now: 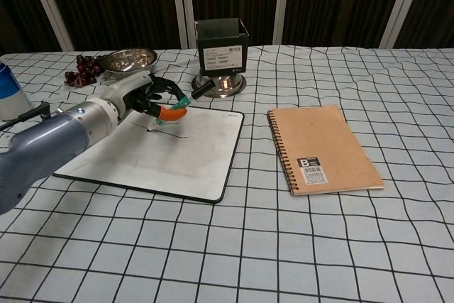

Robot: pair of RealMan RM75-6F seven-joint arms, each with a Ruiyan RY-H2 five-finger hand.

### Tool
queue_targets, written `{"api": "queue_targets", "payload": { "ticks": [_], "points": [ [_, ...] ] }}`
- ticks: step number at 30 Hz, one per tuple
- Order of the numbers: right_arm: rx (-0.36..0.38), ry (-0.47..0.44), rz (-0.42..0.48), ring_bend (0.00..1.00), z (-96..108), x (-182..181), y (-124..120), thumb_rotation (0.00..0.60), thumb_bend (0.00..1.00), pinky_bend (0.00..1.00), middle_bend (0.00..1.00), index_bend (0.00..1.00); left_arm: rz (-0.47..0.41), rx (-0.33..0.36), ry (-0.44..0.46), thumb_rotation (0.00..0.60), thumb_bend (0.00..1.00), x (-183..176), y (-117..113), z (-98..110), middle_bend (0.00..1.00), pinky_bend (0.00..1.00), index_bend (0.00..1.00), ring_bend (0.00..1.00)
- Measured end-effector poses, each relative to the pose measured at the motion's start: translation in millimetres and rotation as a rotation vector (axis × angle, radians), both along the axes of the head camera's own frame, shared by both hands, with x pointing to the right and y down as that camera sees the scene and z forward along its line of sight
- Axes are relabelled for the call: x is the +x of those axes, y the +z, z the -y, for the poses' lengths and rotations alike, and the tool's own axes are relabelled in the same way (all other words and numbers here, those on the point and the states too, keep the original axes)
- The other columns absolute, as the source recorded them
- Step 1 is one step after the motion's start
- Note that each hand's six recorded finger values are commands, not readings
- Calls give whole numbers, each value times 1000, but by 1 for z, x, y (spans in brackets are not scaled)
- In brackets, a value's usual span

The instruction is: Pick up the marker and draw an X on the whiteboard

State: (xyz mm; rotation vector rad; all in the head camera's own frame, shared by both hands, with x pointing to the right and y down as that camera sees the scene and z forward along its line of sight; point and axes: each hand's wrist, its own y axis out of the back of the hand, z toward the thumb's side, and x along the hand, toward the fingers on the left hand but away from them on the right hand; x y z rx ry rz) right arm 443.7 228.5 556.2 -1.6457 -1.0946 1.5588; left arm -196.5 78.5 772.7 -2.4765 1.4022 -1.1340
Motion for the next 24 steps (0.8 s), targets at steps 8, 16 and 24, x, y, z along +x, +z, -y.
{"api": "queue_targets", "payload": {
  "ticks": [8, 16, 24],
  "points": [
    [9, -1, -6, 0, 0, 0, 0, 600, 348, 0, 0, 0, -27, -2, -16, 600, 569, -20, -15, -14, 271, 14, 751, 0],
    [9, 1, -1, 0, 0, -1, 0, 600, 348, 0, 0, 0, -67, 45, -40, 600, 569, -30, -46, -3, 271, 14, 751, 0],
    [5, 7, 6, 0, 1, 0, 0, 600, 348, 0, 0, 0, -91, 86, -41, 600, 568, -11, -59, 19, 270, 14, 751, 0]
  ]
}}
